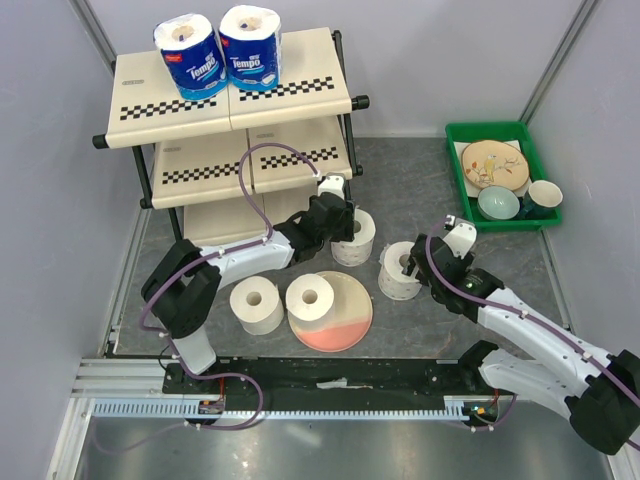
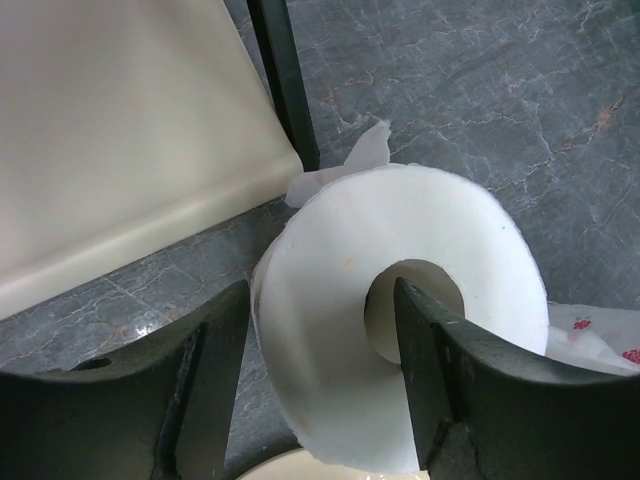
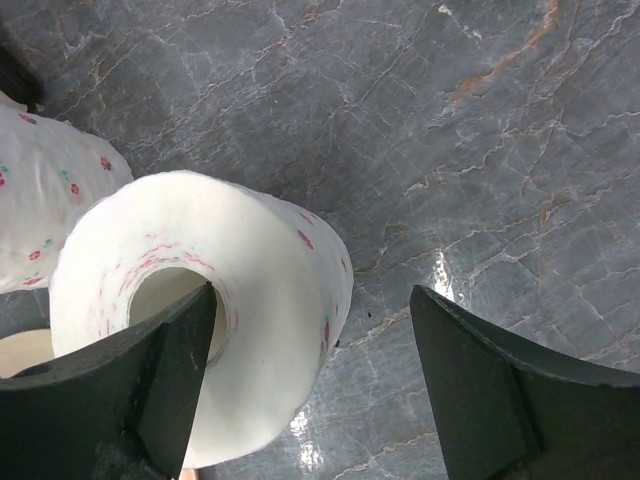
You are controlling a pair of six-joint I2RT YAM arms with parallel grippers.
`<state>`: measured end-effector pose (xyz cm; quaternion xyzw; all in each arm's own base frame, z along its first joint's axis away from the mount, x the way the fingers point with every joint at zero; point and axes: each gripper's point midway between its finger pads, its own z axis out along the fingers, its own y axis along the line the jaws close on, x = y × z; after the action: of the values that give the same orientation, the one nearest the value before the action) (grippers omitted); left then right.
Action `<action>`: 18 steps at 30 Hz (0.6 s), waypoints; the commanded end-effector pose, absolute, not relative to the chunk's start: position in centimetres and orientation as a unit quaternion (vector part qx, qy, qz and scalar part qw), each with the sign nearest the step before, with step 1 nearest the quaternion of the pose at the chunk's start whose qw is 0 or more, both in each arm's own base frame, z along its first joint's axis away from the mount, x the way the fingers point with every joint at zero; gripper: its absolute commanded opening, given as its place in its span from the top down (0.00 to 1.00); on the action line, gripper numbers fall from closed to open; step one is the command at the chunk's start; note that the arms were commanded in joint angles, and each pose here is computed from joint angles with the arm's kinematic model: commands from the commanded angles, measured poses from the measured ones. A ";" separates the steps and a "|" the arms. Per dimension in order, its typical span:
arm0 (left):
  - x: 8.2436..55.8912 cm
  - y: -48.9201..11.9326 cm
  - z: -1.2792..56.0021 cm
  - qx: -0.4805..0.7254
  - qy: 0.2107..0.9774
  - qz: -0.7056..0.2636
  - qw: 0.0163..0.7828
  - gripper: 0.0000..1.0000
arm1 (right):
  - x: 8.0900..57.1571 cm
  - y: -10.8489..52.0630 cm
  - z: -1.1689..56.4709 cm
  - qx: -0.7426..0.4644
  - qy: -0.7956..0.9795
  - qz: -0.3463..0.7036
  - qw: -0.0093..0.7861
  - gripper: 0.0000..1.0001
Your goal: Place and organize the paper towels onto the shelf
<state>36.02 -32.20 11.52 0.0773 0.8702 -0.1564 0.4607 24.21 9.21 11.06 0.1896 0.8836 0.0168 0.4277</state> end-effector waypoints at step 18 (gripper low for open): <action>35.2 -33.1 10.4 0.087 0.874 -0.183 0.441 0.42 | 24.2 9.7 9.3 0.198 0.888 0.047 0.413 0.47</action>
<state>35.90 -32.86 11.47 0.0840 0.8691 -0.1711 0.4565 25.14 10.47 10.59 0.2043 0.8785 0.0614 0.4275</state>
